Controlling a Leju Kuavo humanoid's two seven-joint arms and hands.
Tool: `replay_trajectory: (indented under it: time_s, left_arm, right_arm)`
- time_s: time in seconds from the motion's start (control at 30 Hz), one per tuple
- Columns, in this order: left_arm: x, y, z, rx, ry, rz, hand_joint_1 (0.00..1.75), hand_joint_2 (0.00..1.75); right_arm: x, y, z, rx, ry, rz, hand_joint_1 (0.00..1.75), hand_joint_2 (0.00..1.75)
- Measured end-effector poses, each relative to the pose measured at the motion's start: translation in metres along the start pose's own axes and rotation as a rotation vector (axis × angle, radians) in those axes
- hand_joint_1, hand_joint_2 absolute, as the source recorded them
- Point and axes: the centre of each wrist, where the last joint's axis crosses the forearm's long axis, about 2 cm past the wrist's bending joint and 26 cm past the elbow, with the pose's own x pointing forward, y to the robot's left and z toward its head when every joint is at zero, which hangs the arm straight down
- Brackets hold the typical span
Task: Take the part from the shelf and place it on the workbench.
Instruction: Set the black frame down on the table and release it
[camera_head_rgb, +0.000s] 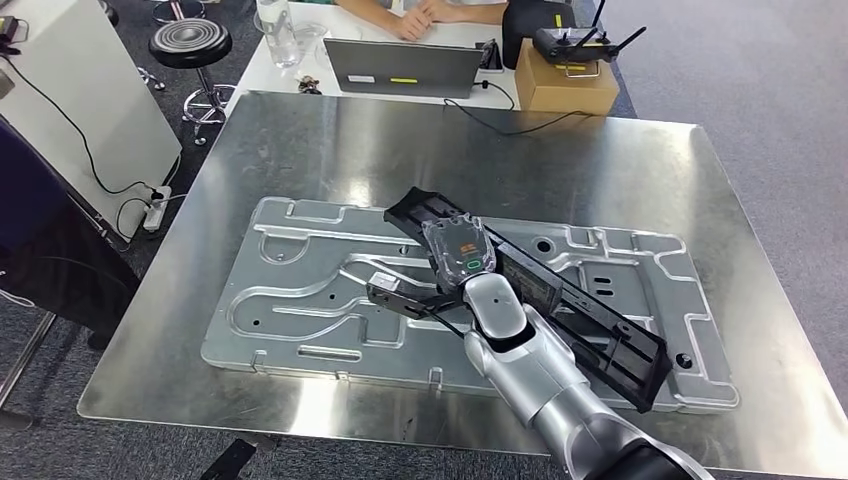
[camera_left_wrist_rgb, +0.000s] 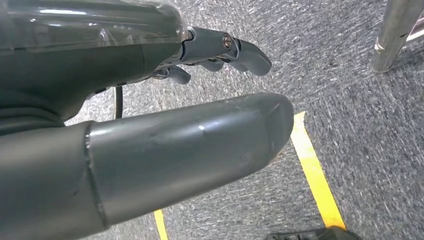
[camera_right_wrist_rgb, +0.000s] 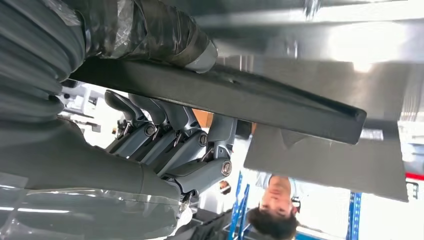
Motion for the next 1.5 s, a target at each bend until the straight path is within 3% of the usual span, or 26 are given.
replay_trajectory:
  time_s: [0.5,0.63,0.97,1.1,1.5]
  left_arm:
    - [0.004,-0.002,-0.001,-0.011,0.0,-0.014,0.0,0.0]
    - [0.003,-0.001,-0.001,-0.012,0.0,-0.016,0.0,1.75]
    - [0.006,-0.002,-0.002,-0.017,-0.006,-0.037,0.0,1.75]
    - [0.006,-0.002,-0.001,-0.016,-0.003,-0.037,0.0,0.0]
    - [0.006,-0.001,-0.001,-0.017,-0.007,-0.02,0.0,0.0]
  right_arm:
    - [0.03,-0.006,-0.007,-0.009,-0.06,-0.023,1.75,1.75]
    - [0.032,-0.001,-0.005,0.005,-0.063,-0.029,0.0,0.0]
    - [0.032,-0.002,-0.005,0.005,-0.061,-0.038,0.0,0.0]
    - [0.033,0.001,-0.003,0.014,-0.06,-0.042,0.0,0.0]
    - [0.03,-0.001,-0.004,-0.014,-0.041,-0.064,0.0,0.0]
